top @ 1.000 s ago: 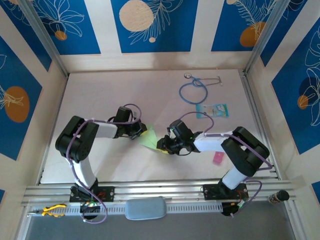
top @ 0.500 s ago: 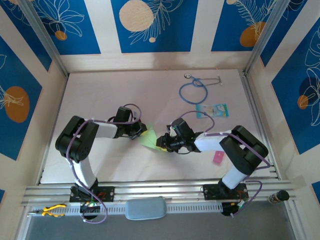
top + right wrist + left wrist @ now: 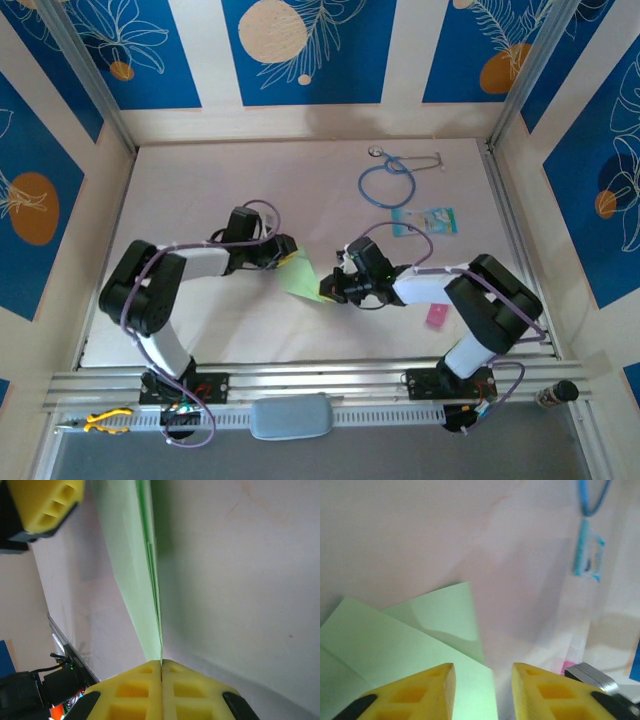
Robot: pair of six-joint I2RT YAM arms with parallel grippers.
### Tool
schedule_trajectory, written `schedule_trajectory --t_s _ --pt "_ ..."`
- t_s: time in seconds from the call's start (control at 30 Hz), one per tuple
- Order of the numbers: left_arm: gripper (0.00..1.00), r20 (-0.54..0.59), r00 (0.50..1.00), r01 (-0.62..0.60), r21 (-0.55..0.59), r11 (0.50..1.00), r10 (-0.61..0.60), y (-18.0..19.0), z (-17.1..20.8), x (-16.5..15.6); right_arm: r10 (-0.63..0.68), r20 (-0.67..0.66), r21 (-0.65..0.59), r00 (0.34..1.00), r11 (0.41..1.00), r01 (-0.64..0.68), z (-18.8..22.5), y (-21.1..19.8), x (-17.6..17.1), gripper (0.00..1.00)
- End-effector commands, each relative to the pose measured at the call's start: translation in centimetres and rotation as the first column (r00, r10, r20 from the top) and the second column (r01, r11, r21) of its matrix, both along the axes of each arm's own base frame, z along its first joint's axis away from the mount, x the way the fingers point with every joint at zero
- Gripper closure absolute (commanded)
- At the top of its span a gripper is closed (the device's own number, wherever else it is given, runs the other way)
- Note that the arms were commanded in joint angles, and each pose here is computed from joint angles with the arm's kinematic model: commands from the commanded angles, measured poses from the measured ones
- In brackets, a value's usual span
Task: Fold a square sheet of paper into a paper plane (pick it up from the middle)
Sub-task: Turn over the paper at the center of the table.
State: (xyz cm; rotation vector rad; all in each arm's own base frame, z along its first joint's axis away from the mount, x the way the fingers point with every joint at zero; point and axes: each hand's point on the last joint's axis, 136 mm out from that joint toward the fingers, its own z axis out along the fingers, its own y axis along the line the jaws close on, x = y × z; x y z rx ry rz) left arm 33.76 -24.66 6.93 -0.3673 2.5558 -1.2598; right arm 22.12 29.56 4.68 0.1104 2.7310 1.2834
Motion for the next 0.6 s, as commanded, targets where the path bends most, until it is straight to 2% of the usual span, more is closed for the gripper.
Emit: schedule_trajectory --t_s 0.0,0.23,0.47,0.57 --pt "0.62 0.154 0.987 0.036 0.012 0.999 -0.038 0.3 5.3 0.7 0.037 0.109 -0.068 0.993 0.997 -0.030 1.7 -1.4 0.2 0.95" --pt "0.56 0.326 0.945 -0.043 0.188 0.981 -0.021 4.0 8.9 -0.2 0.161 0.354 -0.339 0.921 0.940 -0.034 6.4 -5.5 1.6 0.95" --pt "0.52 0.442 0.897 -0.123 0.259 0.958 -0.004 6.8 10.5 -1.5 0.265 0.459 -0.576 0.848 0.815 0.057 9.5 -9.1 3.0 0.96" --pt "0.47 0.473 0.881 -0.153 0.281 0.947 0.002 7.8 10.7 -2.1 0.303 0.468 -0.650 0.830 0.755 0.091 10.2 -10.0 3.4 0.95"
